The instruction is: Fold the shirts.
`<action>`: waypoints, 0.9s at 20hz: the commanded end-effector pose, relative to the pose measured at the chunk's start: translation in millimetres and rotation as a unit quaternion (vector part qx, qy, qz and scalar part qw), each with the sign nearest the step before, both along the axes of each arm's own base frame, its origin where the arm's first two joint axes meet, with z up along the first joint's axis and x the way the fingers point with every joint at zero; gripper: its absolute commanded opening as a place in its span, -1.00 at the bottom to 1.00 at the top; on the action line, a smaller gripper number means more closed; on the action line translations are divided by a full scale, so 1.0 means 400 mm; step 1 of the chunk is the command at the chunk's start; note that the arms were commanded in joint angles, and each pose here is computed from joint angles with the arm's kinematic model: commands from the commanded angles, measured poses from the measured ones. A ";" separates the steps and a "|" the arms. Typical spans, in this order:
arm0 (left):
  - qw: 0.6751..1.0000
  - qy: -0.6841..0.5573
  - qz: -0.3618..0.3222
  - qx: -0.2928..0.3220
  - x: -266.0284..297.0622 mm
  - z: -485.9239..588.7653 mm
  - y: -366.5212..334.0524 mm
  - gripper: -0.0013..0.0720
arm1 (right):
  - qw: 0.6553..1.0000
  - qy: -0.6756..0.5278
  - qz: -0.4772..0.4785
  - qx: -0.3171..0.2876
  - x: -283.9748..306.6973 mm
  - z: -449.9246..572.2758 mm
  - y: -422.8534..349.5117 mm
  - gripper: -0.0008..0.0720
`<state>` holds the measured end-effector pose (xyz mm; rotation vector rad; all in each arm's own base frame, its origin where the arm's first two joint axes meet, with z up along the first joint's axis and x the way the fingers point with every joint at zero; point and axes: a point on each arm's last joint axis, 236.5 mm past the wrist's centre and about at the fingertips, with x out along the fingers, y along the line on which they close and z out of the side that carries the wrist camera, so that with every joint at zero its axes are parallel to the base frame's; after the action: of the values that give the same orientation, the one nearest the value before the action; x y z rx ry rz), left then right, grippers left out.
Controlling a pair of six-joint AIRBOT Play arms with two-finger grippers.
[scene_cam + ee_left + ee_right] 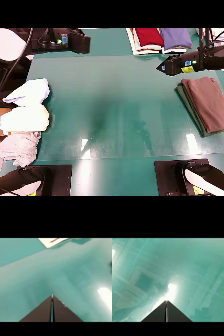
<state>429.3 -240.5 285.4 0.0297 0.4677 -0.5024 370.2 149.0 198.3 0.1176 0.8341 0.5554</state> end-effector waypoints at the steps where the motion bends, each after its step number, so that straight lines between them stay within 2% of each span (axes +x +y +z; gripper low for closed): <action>1: 0.983 0.030 0.150 0.105 0.076 -0.075 0.288 -0.90 | 1.000 0.003 0.001 0.000 -0.003 -0.001 0.001 -0.93; 2: 0.971 0.055 0.194 0.125 0.089 -0.119 0.393 -0.78 | 1.000 0.003 0.001 0.000 -0.004 -0.001 0.001 -0.93; 3: 0.959 0.090 0.233 0.130 0.091 -0.179 0.491 0.12 | 1.000 0.002 0.001 0.000 -0.003 -0.001 0.001 -0.93; 4: 0.947 0.121 0.267 0.131 0.086 -0.241 0.572 0.83 | 1.000 0.001 0.001 0.000 -0.002 0.000 0.001 -0.93; 5: 0.934 0.153 0.296 0.132 0.072 -0.308 0.643 0.89 | 1.000 0.001 0.000 0.000 -0.002 0.000 0.001 -0.93; 9: 0.904 0.229 0.337 0.130 0.011 -0.570 0.788 0.90 | 1.000 0.001 0.000 0.001 -0.002 0.000 0.001 -0.93; 16: 0.895 0.262 0.337 0.129 0.020 -0.752 0.823 0.89 | 1.000 0.001 0.000 0.000 -0.001 0.000 0.001 -0.93; 17: 0.896 0.261 0.337 0.127 0.022 -0.751 0.822 0.76 | 1.000 0.001 0.000 0.000 -0.002 0.000 0.001 -0.93; 18: 0.896 0.257 0.338 0.127 0.027 -0.743 0.823 0.23 | 1.000 0.001 0.000 0.000 -0.002 0.000 0.001 -0.93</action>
<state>436.8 85.8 -2.4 -0.0060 1.0171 0.2563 369.6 149.2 197.9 0.1195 0.8376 0.5557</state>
